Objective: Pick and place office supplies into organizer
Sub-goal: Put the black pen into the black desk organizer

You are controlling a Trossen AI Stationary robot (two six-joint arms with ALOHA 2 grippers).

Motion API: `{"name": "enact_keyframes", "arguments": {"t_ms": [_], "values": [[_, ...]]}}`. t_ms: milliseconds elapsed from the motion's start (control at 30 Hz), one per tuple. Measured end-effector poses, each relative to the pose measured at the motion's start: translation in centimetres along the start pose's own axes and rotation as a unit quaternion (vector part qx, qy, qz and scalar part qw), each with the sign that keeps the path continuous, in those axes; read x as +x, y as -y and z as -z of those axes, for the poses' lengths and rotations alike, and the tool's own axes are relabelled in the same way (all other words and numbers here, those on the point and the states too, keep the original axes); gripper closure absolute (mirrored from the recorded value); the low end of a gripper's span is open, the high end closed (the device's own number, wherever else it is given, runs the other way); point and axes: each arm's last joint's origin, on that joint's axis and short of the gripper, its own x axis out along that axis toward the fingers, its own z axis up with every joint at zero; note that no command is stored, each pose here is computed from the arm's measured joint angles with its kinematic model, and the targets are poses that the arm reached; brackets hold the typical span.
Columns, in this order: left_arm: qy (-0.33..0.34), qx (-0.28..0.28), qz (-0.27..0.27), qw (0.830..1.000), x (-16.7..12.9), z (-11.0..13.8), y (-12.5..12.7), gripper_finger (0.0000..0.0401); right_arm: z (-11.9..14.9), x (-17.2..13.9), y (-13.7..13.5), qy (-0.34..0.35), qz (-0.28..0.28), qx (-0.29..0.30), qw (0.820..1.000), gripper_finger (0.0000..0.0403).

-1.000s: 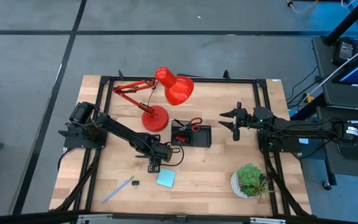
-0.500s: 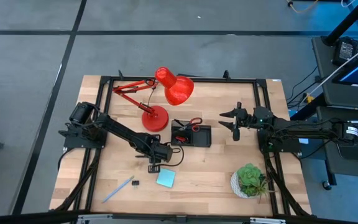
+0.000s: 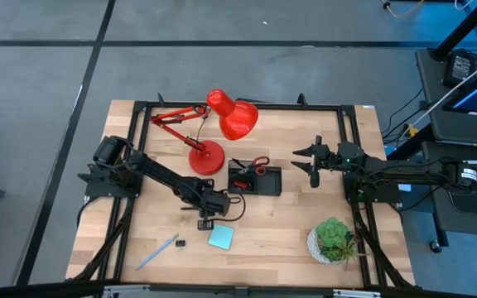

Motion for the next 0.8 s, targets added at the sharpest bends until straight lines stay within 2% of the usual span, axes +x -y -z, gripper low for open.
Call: {"name": "enact_keyframes", "arguments": {"t_ms": [133,400,567,667,800], "values": [[0.005,0.001,0.002,1.0,-0.7,-0.4,0.1,0.0348,0.0,0.0,0.0,-0.001,0.0,0.0,1.0,0.0212],[0.059,-0.004,-0.019,0.998,-2.8,-0.9,-0.2,0.0349,0.1,0.0,0.0,-0.003,0.0,0.0,1.0,0.0212],[0.12,-0.015,-0.032,0.992,-5.2,-1.4,-0.8,0.0349,0.1,0.0,0.0,-0.004,0.0,0.0,1.0,0.0212],[0.192,-0.01,-0.04,0.98,-7.3,-2.1,-0.9,0.0349,0.1,0.0,0.0,-0.004,0.0,0.0,1.0,0.0212],[0.31,-0.01,-0.074,0.948,-10.4,-3.2,-1.3,0.0349,0.1,0.0,0.0,-0.003,0.0,0.0,1.0,0.0212]]}}
